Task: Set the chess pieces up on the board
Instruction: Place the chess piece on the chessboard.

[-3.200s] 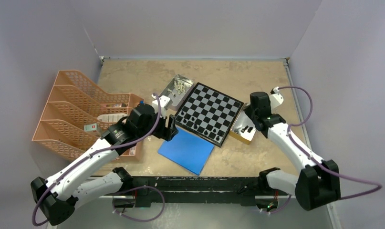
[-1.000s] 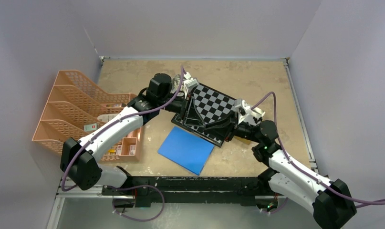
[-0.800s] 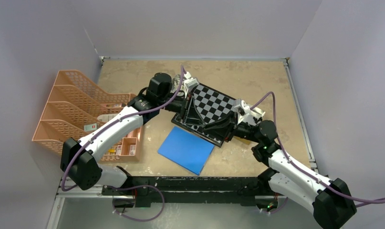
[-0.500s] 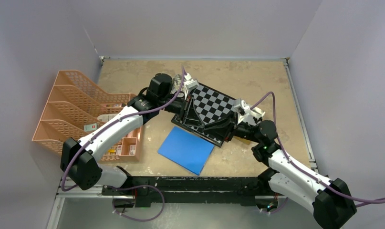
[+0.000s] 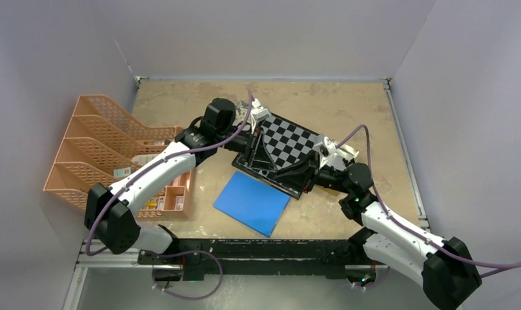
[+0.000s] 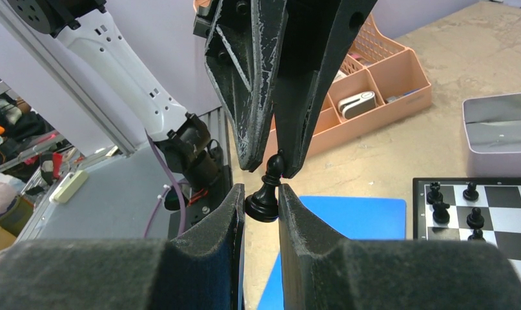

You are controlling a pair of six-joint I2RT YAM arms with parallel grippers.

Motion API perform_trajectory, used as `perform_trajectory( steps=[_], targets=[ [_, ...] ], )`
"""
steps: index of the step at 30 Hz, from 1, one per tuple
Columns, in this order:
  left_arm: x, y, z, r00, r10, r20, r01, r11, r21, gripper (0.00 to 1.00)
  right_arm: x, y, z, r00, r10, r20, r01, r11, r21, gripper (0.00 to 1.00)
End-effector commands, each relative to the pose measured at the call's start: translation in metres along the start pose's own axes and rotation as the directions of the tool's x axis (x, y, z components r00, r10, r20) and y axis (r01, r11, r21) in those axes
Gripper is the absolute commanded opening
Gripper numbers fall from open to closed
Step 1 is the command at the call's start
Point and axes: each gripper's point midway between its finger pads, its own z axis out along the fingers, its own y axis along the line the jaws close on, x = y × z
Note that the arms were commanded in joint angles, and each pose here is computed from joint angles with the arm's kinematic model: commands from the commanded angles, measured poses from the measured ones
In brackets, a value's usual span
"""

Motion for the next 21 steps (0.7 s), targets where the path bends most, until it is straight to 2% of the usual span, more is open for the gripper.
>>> perform_trajectory(
  steps=[1, 3, 10, 14, 17, 19, 20, 21],
  targets=[
    [-0.017, -0.012, -0.001, 0.997, 0.069, 0.022, -0.070, 0.997, 0.039, 0.21, -0.006, 0.009, 0.002, 0.999, -0.041, 0.018, 0.042, 0.998, -0.051, 0.12],
    [-0.017, -0.011, 0.000, 0.997, 0.068, 0.021, -0.069, 0.997, 0.039, 0.20, -0.005, 0.009, 0.002, 0.999, -0.041, 0.016, 0.042, 0.998, -0.053, 0.12],
    [-0.012, -0.005, 0.001, 0.998, 0.065, 0.009, -0.065, 0.997, 0.030, 0.03, -0.003, 0.005, 0.002, 0.999, -0.035, 0.012, 0.035, 0.999, -0.039, 0.14],
    [-0.014, 0.003, 0.000, 0.997, 0.071, 0.016, -0.071, 0.997, -0.021, 0.00, -0.004, -0.001, 0.002, 0.999, -0.027, 0.017, 0.027, 1.000, 0.005, 0.22],
    [-0.019, 0.012, -0.002, 0.996, 0.087, 0.036, -0.083, 0.992, -0.097, 0.00, -0.006, -0.008, 0.000, 0.999, -0.019, 0.030, 0.017, 0.998, 0.056, 0.36],
    [-0.023, 0.020, -0.005, 0.993, 0.100, 0.054, -0.090, 0.983, -0.160, 0.00, -0.007, -0.014, -0.001, 0.999, -0.016, 0.035, 0.012, 0.995, 0.099, 0.48],
    [-0.025, 0.024, -0.007, 0.992, 0.106, 0.063, -0.092, 0.977, -0.193, 0.00, -0.007, -0.017, -0.003, 0.999, -0.013, 0.037, 0.008, 0.993, 0.121, 0.57],
    [-0.027, 0.028, -0.008, 0.991, 0.109, 0.072, -0.090, 0.970, -0.228, 0.00, -0.008, -0.020, -0.004, 0.999, -0.010, 0.040, 0.004, 0.989, 0.146, 0.70]
  ],
)
